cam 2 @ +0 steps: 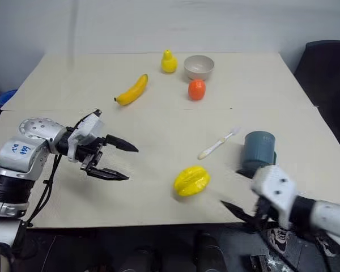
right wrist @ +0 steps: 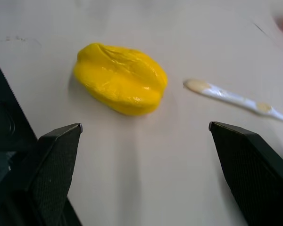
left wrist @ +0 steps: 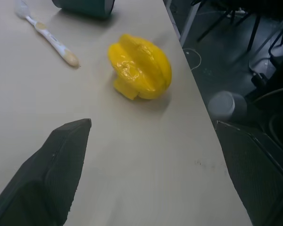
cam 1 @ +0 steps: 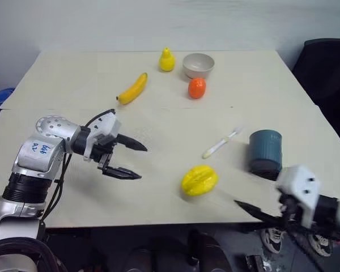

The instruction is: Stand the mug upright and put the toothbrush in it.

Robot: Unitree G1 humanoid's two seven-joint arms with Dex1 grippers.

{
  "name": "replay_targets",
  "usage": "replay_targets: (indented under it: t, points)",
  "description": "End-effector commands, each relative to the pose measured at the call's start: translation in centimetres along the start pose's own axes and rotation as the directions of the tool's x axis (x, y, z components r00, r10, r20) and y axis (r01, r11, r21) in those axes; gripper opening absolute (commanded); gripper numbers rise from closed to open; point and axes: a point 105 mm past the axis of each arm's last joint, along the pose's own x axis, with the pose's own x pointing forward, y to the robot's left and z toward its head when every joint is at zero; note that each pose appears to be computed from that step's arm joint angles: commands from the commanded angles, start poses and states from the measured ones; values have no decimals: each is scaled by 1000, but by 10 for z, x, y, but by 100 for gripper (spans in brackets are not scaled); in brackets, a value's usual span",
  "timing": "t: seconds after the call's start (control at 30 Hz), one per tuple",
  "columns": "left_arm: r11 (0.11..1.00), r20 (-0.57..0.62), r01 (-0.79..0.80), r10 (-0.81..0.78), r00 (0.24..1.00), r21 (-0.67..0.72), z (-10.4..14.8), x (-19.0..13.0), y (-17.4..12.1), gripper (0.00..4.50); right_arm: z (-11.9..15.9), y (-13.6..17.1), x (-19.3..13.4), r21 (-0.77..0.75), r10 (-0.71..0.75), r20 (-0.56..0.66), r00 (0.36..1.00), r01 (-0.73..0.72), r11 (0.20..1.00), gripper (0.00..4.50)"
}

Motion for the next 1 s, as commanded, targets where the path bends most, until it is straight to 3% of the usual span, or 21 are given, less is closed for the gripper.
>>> replay_targets:
  t: [0.03,0.2,0.3,0.47,0.6,0.67,0.8,0.9,1.0]
  points:
    - [989,-57,116,-111,992,95,10,2,-9,448,26,6,3,-64,12,91,996,-6,998,450]
    - [986,-58,130,-124,991,101,12,3,-7,448,20,7,8,-271,-1,11,1000,3,963,450]
    - [989,-45,106,-102,994,103,17,-1,-1,448,19,14,16,-221,2,59,998,11,975,450]
    - [982,-19,150,-149,989,116,27,6,-4,448,33,12,-2,-154,-23,116,993,41,987,450]
    - [978,-15,157,-156,988,140,31,11,5,448,12,18,0,-372,2,-46,999,-19,928,450]
    - [976,-21,155,-154,988,153,32,10,9,448,-5,26,6,-402,23,-96,995,-60,914,450]
    - [974,-34,155,-152,988,167,31,7,10,448,-10,22,2,-121,-71,1,997,70,990,450]
    - [974,-40,150,-146,989,168,29,5,11,448,3,14,-13,77,-144,88,986,138,987,450]
    - [975,-41,149,-144,989,165,26,4,11,448,8,16,-27,170,-148,117,982,127,977,450]
